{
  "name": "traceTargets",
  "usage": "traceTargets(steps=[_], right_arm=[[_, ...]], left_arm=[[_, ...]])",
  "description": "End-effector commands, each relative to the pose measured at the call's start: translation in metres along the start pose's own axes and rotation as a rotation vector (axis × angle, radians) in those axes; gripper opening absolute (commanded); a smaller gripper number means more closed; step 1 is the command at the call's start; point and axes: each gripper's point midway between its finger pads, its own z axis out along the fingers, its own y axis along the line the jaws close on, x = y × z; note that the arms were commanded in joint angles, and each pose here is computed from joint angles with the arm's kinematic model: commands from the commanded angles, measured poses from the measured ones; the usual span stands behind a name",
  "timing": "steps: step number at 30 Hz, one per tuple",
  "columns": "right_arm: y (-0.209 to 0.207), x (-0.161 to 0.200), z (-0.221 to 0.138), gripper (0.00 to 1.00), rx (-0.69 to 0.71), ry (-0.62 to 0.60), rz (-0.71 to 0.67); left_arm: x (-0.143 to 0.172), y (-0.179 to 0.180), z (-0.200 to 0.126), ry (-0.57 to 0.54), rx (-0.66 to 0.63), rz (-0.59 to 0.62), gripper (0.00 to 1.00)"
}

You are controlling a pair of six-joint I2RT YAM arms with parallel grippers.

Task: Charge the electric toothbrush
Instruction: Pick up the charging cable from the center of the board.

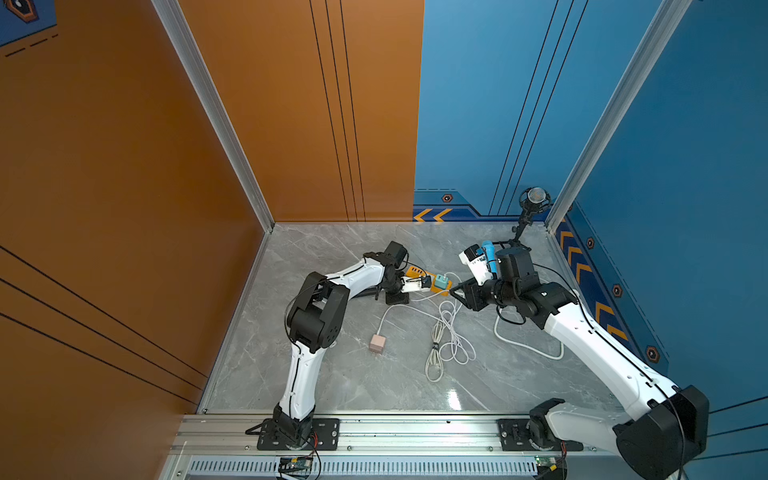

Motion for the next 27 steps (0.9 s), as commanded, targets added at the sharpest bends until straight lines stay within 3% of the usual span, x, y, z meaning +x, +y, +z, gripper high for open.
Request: traceTargets(steps=[1, 8, 10, 14, 17, 23, 27], right_arm=[[-0.004, 0.006, 0.0, 0.44, 0.014, 0.021, 0.034], [-0.004, 0.005, -0.002, 0.44, 0.004, 0.019, 0.038], [-0.006, 0.007, -0.002, 0.44, 0.008, 0.022, 0.041], [-0.01, 0.005, -0.004, 0.43, 0.01, 0.014, 0.075], [-0.011, 0.0, -0.007, 0.43, -0.015, -0.009, 0.107], [0.006, -0.028, -0.011, 0.42, -0.223, -0.107, 0.248], [0.031, -0.044, -0.019, 0.43, -0.347, -0.152, 0.245]], left_arm=[[0.0, -0.003, 0.008, 0.026, 0.016, 0.059, 0.27], [0.004, -0.003, 0.018, 0.074, 0.01, 0.1, 0.1], [0.001, -0.003, 0.017, 0.059, 0.012, 0.103, 0.0], [-0.01, -0.007, 0.006, 0.007, 0.02, 0.092, 0.0], [-0.037, -0.013, -0.033, -0.118, 0.045, 0.056, 0.0], [-0.106, -0.03, -0.179, -0.591, 0.122, -0.074, 0.0], [-0.122, -0.05, -0.236, -0.754, 0.201, -0.111, 0.0]])
